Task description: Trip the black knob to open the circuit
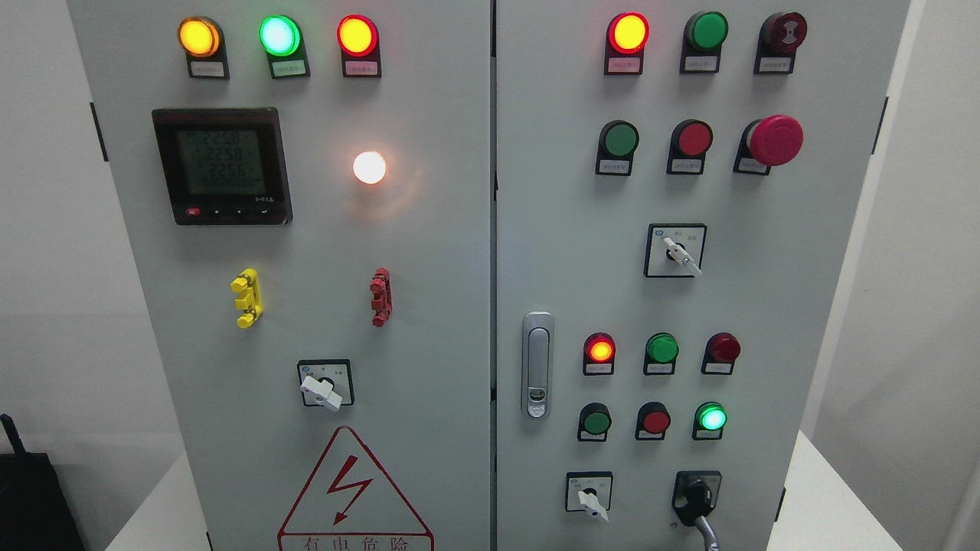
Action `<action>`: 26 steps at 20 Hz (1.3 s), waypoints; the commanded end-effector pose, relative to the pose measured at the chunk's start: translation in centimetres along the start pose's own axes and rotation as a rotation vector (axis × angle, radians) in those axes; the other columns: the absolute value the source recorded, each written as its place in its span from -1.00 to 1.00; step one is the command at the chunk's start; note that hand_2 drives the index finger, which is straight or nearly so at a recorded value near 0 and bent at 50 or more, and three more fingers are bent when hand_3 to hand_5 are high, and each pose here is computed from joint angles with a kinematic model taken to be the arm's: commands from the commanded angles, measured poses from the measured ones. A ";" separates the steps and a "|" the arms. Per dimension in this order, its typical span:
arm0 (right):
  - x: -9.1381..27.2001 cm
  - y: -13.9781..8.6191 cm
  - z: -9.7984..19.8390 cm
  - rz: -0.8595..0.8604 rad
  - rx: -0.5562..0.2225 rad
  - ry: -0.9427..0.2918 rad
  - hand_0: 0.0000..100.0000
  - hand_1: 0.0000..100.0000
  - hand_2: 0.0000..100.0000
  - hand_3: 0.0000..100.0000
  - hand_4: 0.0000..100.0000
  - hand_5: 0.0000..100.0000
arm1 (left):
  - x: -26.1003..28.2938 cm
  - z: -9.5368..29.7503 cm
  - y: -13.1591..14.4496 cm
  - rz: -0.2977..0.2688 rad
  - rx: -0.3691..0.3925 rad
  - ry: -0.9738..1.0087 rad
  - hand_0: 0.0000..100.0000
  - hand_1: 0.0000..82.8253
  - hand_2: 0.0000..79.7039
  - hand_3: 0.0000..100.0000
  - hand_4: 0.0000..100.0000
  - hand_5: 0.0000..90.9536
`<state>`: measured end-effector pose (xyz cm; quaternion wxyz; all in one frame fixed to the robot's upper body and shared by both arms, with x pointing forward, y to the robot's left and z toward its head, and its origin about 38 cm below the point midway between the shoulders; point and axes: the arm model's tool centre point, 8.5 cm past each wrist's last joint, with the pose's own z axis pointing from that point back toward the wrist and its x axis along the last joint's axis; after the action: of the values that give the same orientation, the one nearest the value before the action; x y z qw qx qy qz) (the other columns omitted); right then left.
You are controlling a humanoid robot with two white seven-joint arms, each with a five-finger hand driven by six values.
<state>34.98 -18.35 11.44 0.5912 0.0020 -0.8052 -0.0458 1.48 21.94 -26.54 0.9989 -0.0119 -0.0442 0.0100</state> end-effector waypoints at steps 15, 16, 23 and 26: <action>2.3 1.3 -0.7 -0.022 0.042 -0.085 1.00 1.00 -0.86 1.00 1.00 0.78 | 0.0 0.0 -0.1 0.003 0.000 0.002 -0.76 -0.06 -1.00 -1.00 -1.00 -1.00; 2.3 1.1 -0.7 -0.019 0.035 -0.085 1.00 1.00 -0.85 1.00 1.00 0.78 | 0.1 0.0 -0.1 0.003 0.000 0.000 -0.76 -0.06 -1.00 -1.00 -1.00 -1.00; 2.0 -0.2 -0.5 -0.003 0.005 -0.077 1.00 1.00 -0.84 1.00 1.00 0.77 | 0.0 0.0 -0.1 0.003 0.000 0.002 -0.76 -0.06 -1.00 -1.00 -1.00 -1.00; 1.8 -0.4 -0.3 0.000 0.002 -0.072 1.00 1.00 -0.83 1.00 1.00 0.77 | 0.0 0.0 -0.1 0.003 0.000 0.000 -0.76 -0.06 -1.00 -1.00 -1.00 -1.00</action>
<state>34.77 -19.18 11.25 0.5923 -0.0101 -0.8038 -0.0544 1.48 21.94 -26.54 0.9989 -0.0119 -0.0442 0.0100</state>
